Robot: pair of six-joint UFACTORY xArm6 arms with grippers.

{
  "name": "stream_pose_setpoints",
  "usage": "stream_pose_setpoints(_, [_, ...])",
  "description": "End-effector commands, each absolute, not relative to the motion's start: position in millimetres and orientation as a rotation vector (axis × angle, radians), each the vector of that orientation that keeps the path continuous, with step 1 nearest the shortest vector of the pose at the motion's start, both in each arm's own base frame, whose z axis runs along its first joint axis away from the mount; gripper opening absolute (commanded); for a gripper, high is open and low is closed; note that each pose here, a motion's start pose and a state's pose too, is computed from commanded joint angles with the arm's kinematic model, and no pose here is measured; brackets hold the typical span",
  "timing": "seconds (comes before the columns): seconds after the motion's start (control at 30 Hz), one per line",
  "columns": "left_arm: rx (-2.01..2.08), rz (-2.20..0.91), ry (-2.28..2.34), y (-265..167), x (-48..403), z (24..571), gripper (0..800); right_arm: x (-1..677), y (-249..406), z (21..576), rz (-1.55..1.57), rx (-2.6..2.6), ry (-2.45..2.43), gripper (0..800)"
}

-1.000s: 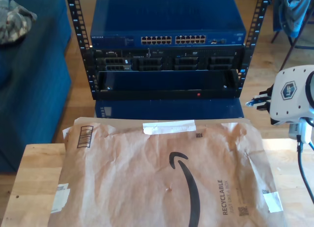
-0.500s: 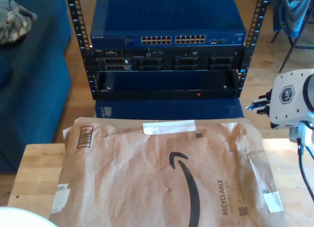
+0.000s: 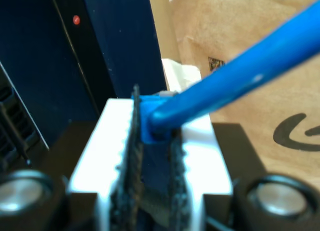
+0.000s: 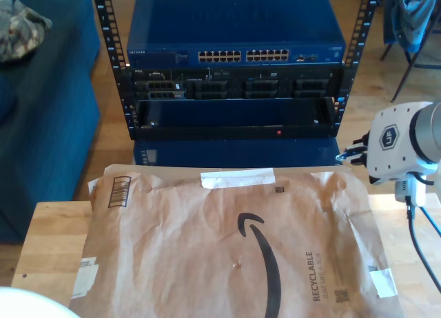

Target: Grab the cable and plug it in

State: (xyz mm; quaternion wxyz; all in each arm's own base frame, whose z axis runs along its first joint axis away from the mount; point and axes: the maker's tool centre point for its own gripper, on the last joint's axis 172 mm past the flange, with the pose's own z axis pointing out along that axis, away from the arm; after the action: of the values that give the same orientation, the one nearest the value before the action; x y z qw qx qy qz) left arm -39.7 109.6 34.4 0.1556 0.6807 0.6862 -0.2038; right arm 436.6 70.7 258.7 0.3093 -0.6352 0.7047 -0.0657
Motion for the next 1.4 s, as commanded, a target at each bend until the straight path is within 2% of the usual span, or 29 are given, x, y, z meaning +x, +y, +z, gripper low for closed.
stream_pose_setpoints(0.3, [1.950,-0.584,1.965,110,-40,34,800,446,117,266,-0.205,-1.745,1.741,3])
stream_pose_setpoints(0.4, [1.950,-0.584,1.965,110,-40,34,800,460,162,252,-0.202,-1.822,1.671,3])
stream_pose_setpoints(0.47, [1.950,-0.584,1.965,110,-40,34,800,469,168,243,-0.198,-1.856,1.668,3])
stream_pose_setpoints(0.6, [1.948,-0.582,1.966,110,-39,34,800,475,170,241,-0.223,-1.897,1.647,3])
stream_pose_setpoints(0.7, [1.950,-0.584,1.965,110,-40,34,800,496,174,270,-0.259,-1.863,1.615,3])
stream_pose_setpoints(0.77, [1.948,-0.582,1.966,110,-39,34,800,517,172,256,-0.286,-1.855,1.632,2])
stream_pose_setpoints(1.0, [1.950,-0.584,1.965,110,-40,34,800,565,165,264,-0.466,-1.772,1.582,0])
stream_pose_setpoints(1.23, [1.950,-0.584,1.965,110,-40,34,800,564,178,255,-0.542,-1.753,1.529,1])
stream_pose_setpoints(1.4, [1.950,-0.584,1.965,110,-40,34,800,560,187,278,-0.577,-1.734,1.470,0])
